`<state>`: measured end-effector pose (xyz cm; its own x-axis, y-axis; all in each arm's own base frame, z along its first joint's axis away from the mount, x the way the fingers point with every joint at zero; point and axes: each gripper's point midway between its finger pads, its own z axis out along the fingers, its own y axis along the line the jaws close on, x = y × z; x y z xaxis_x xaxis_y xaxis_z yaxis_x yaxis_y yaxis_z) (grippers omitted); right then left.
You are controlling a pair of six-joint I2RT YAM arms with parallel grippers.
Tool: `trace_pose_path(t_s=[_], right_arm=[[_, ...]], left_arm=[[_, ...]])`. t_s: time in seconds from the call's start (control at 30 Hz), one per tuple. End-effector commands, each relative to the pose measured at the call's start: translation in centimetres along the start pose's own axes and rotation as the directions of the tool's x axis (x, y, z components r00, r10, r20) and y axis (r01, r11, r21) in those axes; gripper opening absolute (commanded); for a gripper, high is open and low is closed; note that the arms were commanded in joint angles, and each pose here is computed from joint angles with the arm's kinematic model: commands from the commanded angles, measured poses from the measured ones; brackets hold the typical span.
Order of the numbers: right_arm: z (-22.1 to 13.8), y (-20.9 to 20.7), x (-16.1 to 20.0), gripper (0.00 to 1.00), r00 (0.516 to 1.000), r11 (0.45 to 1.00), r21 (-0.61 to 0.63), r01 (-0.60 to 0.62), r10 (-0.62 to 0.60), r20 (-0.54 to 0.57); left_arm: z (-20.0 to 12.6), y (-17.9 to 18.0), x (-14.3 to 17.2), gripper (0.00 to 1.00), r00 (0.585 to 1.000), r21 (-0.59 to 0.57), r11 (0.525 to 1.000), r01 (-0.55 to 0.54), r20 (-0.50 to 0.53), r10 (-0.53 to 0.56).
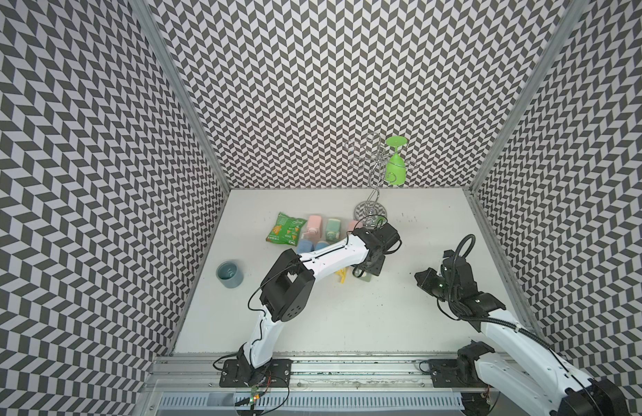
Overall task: Put the tray back into the pencil sharpener
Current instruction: Place the pencil sharpener at the center of the board.
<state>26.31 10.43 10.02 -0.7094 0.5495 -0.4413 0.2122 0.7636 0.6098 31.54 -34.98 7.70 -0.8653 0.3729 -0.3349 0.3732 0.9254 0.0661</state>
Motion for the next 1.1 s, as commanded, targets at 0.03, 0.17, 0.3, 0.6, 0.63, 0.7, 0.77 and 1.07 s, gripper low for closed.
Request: trace_pose_path(t_s=[0.03, 0.17, 0.3, 0.6, 0.63, 0.7, 0.77, 1.07], right_arm=[[-0.3, 1.1, -1.0, 0.12, 1.000, 1.000, -0.023, 0.009, -0.009, 0.018], [-0.2, 1.1, -0.7, 0.12, 1.000, 1.000, -0.021, 0.012, -0.012, -0.002], [-0.1, 1.4, -0.6, 0.12, 1.000, 0.999, -0.032, 0.023, -0.023, -0.017], [0.1, 1.7, -0.4, 0.12, 0.999, 0.998, -0.048, 0.033, -0.035, -0.035], [0.1, 1.8, -0.4, 0.12, 0.999, 0.998, -0.051, 0.034, -0.036, -0.035], [0.1, 1.8, -0.4, 0.12, 0.999, 0.998, -0.052, 0.035, -0.037, -0.035], [0.0, 1.8, -0.3, 0.12, 0.999, 0.998, -0.051, 0.037, -0.039, -0.036], [-0.6, 1.8, -1.0, 0.12, 0.999, 0.999, -0.032, 0.043, -0.043, -0.004]], left_arm=[[0.9, 0.8, -0.7, 0.28, 0.998, -0.048, 0.997, 0.062, 0.027, -0.061], [1.1, 0.8, -0.8, 0.46, 0.996, -0.038, 0.996, 0.080, 0.032, -0.079], [1.0, 0.8, -0.7, 0.58, 0.996, -0.032, 0.996, 0.089, 0.036, -0.088], [-0.8, 1.1, -1.7, 0.80, 0.989, -0.021, 0.993, 0.114, 0.093, -0.112], [-1.1, 1.1, -1.9, 0.81, 0.988, -0.018, 0.993, 0.117, 0.102, -0.115], [-1.8, 1.1, -2.2, 0.82, 0.986, -0.014, 0.993, 0.120, 0.119, -0.118], [-2.7, 1.0, -2.6, 0.82, 0.983, -0.010, 0.992, 0.123, 0.141, -0.120], [-11.1, 2.6, -5.0, 0.81, 0.919, -0.001, 0.983, 0.182, 0.356, -0.170]])
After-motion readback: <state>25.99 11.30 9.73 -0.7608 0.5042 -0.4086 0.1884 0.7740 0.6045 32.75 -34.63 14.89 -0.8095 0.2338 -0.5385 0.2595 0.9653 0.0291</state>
